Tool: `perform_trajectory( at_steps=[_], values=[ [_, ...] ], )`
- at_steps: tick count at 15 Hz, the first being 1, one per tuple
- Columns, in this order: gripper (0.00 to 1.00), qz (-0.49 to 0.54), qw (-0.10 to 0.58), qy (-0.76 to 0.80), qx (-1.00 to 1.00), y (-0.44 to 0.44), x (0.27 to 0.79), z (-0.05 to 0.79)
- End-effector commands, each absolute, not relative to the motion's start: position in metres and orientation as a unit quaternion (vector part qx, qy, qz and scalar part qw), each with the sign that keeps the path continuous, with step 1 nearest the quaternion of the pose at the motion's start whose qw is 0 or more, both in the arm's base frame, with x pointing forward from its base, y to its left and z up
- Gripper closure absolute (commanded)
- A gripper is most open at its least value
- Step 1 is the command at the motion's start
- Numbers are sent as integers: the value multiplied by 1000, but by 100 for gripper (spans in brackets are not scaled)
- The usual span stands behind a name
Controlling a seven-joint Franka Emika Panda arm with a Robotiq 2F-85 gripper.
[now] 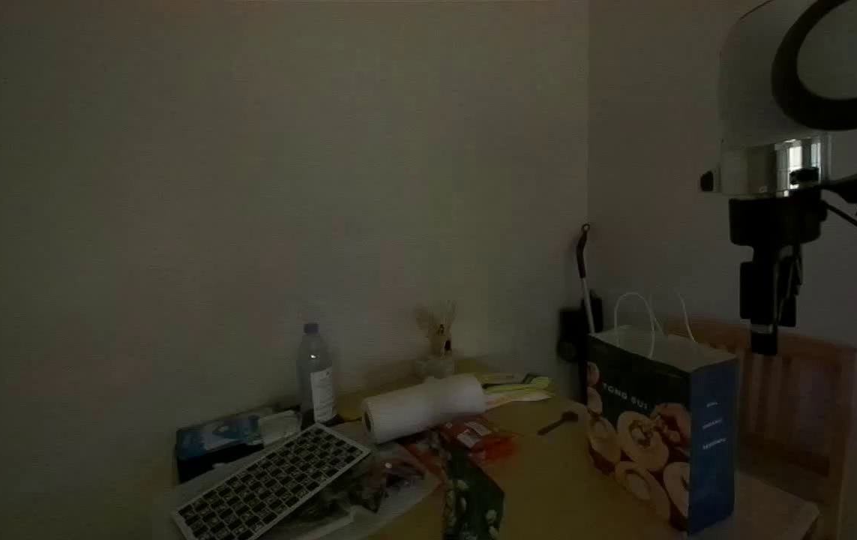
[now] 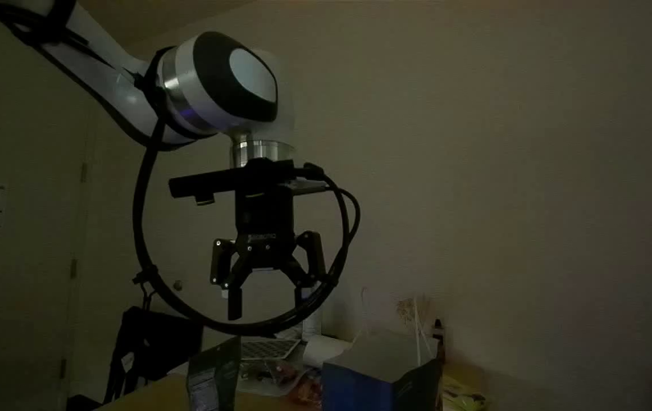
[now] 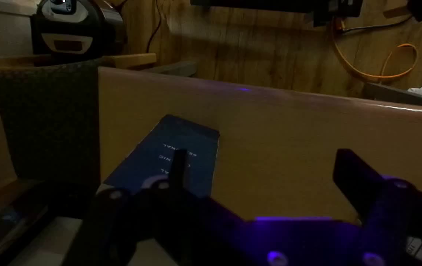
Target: Put the green packet in the blue paper bag.
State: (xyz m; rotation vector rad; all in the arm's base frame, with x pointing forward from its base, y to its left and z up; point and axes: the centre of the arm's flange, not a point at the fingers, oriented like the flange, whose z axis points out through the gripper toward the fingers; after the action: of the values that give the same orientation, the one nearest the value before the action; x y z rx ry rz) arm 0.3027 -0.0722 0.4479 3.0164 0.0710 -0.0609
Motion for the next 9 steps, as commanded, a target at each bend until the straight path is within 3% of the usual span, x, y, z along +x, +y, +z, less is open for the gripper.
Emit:
perform_trajectory(
  at_steps=[1,9],
  values=[
    [0,-20,62,23,998,-72,303,448],
    [0,-18,66,23,997,-62,307,441]
  ],
)
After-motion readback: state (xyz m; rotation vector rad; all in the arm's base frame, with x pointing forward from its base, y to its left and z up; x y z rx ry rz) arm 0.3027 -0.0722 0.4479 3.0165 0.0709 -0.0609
